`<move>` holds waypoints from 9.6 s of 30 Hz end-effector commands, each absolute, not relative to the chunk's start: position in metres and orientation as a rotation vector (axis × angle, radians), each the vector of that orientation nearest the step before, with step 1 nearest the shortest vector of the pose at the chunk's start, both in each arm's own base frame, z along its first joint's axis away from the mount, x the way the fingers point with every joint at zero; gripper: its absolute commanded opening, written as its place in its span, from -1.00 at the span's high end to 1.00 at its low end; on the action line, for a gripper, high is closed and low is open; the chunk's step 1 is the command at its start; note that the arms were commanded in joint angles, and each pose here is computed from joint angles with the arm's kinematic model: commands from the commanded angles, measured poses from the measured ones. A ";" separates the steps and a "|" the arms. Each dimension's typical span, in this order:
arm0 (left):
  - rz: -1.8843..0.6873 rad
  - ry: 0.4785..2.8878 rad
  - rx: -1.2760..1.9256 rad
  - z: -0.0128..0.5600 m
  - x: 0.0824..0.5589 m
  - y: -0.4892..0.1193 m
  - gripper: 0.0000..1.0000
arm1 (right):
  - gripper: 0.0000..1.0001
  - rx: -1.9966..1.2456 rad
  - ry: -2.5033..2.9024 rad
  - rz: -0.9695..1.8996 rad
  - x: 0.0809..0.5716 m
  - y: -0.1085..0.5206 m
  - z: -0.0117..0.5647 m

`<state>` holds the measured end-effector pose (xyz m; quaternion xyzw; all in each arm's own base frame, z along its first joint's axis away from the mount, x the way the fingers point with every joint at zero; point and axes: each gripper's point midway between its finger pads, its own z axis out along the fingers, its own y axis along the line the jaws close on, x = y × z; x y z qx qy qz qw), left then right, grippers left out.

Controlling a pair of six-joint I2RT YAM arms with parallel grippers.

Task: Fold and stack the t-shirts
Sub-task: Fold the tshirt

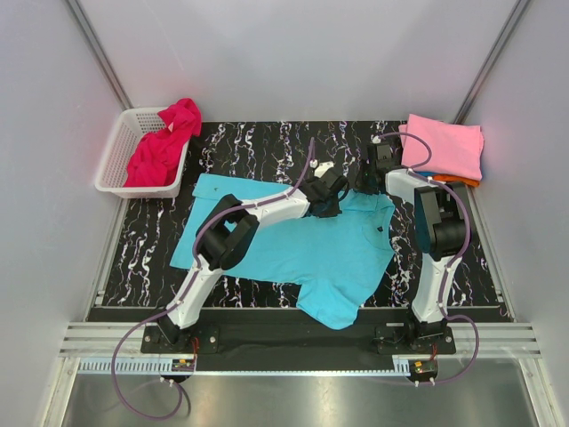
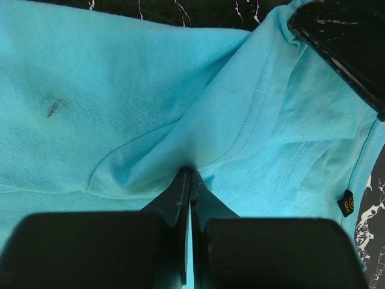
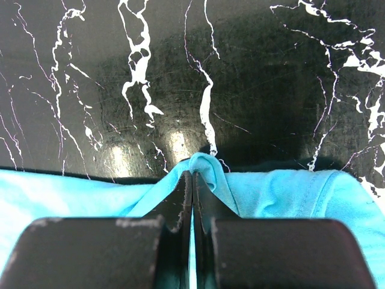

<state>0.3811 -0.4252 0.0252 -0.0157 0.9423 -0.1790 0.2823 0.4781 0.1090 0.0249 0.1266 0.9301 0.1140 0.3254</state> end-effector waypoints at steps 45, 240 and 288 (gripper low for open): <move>-0.465 2.465 0.049 0.063 0.365 -0.436 0.29 | 1.00 0.366 2.344 0.349 0.417 0.099 0.107; -0.087 2.701 -0.541 0.005 0.305 -0.176 -0.48 | 0.81 0.206 2.721 -0.092 0.417 0.131 0.010; -0.019 2.381 -0.895 0.054 0.209 -0.068 -0.68 | 0.72 0.286 2.631 0.302 0.286 0.139 0.097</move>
